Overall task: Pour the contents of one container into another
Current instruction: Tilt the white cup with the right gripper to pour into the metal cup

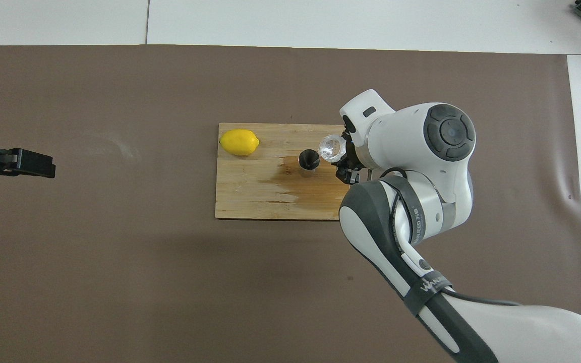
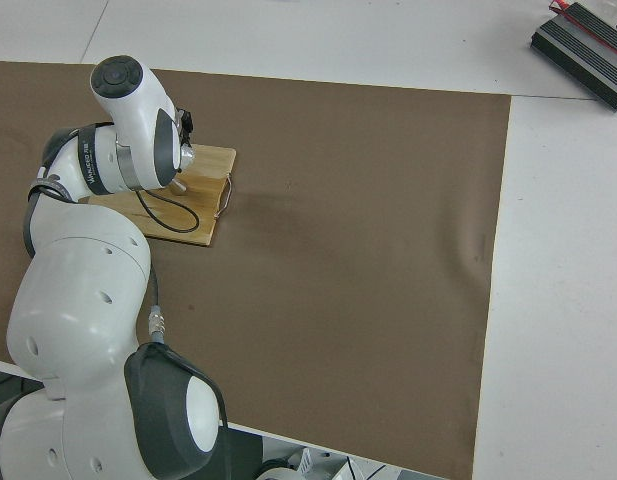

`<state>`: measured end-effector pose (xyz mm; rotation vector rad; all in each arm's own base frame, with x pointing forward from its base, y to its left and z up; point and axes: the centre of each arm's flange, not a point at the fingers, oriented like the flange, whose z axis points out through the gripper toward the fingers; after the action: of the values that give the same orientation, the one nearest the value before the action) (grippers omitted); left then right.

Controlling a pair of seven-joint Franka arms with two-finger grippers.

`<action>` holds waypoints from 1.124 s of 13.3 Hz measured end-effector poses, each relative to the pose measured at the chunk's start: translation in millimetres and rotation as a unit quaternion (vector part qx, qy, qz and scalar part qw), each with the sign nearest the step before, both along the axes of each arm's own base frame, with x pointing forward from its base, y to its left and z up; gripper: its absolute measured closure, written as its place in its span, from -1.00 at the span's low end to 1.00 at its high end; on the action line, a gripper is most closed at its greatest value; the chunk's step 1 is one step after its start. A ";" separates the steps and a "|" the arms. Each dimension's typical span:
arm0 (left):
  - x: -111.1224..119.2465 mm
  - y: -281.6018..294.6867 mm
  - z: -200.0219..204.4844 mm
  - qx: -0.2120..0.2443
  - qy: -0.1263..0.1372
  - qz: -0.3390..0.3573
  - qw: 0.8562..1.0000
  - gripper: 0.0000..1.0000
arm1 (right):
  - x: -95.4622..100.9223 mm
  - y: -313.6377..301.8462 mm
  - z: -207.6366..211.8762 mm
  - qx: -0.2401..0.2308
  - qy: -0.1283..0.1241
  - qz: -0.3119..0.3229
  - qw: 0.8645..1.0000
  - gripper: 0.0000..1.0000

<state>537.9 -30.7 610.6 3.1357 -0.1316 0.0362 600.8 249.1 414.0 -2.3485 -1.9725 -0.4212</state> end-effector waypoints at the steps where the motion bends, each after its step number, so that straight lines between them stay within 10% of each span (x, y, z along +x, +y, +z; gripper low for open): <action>1: -0.2 0.4 -0.2 0.000 0.001 0.000 1.000 -1.00 | -0.4 0.8 -0.2 -0.009 -0.004 0.006 1.000 -0.02; 15: -0.7 1.2 -0.7 0.000 0.004 0.001 1.000 -1.00 | -17.8 39.7 3.1 -0.092 -0.047 0.012 0.995 -0.01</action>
<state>537.2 -29.6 610.0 3.1359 -0.1282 0.0247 583.0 288.8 417.1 -2.4517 -2.1662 -0.3698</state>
